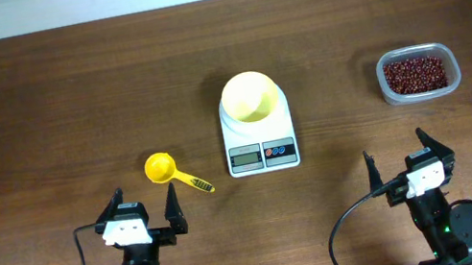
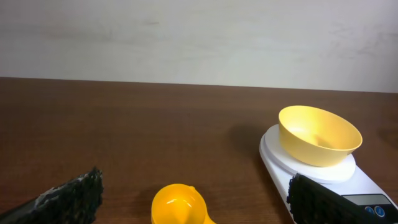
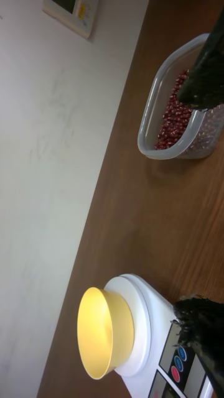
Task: Scoop item into bowl and weigh 50g on scale
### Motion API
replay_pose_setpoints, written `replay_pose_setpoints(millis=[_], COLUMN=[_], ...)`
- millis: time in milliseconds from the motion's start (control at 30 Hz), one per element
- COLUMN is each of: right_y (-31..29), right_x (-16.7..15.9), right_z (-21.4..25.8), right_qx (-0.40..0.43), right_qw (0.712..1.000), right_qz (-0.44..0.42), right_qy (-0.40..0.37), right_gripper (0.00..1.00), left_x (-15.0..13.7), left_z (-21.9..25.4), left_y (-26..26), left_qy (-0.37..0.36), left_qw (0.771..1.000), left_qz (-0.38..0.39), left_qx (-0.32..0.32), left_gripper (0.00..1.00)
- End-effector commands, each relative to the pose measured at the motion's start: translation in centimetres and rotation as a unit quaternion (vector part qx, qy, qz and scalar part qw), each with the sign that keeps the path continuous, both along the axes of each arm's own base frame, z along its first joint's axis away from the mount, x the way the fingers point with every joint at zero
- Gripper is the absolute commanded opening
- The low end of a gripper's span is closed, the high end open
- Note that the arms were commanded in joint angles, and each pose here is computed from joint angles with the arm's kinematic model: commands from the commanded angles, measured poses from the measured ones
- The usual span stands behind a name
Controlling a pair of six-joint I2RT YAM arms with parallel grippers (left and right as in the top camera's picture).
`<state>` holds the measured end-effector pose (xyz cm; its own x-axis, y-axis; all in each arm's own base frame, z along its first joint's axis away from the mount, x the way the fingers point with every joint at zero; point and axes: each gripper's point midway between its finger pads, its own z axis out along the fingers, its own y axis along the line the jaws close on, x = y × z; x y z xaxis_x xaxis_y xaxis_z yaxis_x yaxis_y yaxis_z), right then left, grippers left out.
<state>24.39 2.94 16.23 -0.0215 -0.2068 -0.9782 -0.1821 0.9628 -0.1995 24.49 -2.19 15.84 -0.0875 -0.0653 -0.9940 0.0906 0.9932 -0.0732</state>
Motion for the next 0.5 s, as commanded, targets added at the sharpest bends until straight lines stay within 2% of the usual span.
replay_pose_setpoints(millis=[0,300,467], right_y=[-0.2,-0.2,-0.2], right_x=[0.0,0.0,0.0], right_z=[-0.3,-0.3,-0.3], right_qx=[0.005,0.005,0.005], right_qw=[1.0,1.0,1.0], right_qz=[-0.006,-0.006,-0.006], right_qy=[0.003,0.003,0.003], right_gripper=[0.99,0.99,0.99], left_x=[0.0,0.0,0.1], left_z=[-0.2,-0.2,1.4], left_y=[0.1,0.1,0.1], left_qy=[-0.002,-0.002,-0.034], left_qw=[1.0,1.0,0.999], left_qz=[0.003,0.005,0.005], left_qx=[0.007,0.007,0.004], left_gripper=[0.99,0.99,0.99])
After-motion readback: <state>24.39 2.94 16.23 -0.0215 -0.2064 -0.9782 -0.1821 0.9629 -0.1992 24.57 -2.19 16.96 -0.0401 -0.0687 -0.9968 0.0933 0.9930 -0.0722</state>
